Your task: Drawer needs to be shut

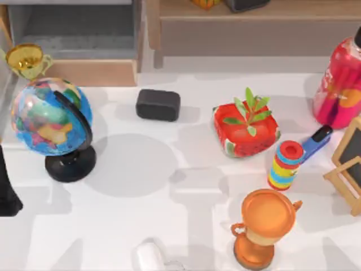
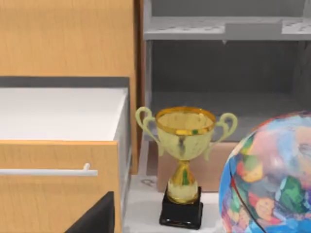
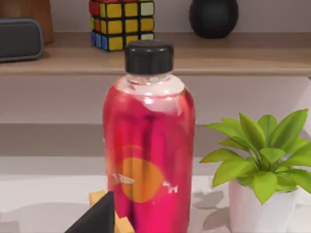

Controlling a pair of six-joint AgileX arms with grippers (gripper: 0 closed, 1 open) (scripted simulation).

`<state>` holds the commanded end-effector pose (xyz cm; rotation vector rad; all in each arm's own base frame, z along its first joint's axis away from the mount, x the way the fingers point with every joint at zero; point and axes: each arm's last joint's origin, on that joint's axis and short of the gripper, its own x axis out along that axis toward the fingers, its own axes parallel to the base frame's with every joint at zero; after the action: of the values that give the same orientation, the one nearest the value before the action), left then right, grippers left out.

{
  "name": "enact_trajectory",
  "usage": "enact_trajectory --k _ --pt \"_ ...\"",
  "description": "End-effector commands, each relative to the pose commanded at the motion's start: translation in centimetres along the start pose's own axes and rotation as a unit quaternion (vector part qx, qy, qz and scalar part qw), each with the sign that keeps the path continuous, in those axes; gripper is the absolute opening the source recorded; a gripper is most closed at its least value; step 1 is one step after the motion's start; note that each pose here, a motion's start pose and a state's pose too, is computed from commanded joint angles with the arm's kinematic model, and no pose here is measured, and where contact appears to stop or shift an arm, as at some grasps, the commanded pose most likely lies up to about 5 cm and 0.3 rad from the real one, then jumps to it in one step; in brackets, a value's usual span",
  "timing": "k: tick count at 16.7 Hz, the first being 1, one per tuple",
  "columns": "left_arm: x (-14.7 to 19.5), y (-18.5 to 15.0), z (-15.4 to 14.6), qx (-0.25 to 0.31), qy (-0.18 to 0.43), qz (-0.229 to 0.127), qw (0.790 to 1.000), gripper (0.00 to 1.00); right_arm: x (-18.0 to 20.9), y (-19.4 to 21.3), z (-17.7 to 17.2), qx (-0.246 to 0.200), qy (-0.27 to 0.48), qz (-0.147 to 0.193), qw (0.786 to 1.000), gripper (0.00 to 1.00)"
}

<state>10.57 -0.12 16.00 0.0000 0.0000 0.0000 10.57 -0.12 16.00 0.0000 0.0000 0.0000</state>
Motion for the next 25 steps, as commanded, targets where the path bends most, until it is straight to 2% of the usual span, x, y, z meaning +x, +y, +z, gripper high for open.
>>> enact_trajectory --k 4,8,14,19,25 --pt "0.1 -0.1 1.0 0.0 -0.009 0.002 1.0 1.0 0.0 0.0 0.0 0.0 0.0 0.0 1.0 1.0" --pt "1.0 -0.6 4.7 -0.002 -0.027 0.004 1.0 1.0 0.0 0.0 0.0 0.0 0.0 0.0 1.0 1.0" --pt "7.1 -3.0 9.3 0.0 0.001 0.002 1.0 1.0 0.0 0.0 0.0 0.0 0.0 0.0 1.0 1.0" --pt "11.4 -5.5 10.8 0.0 0.002 0.0 1.0 1.0 0.0 0.0 0.0 0.0 0.0 0.0 1.0 1.0" --pt "12.0 -5.8 10.9 0.0 0.001 0.001 1.0 1.0 0.0 0.0 0.0 0.0 0.0 0.0 1.0 1.0"
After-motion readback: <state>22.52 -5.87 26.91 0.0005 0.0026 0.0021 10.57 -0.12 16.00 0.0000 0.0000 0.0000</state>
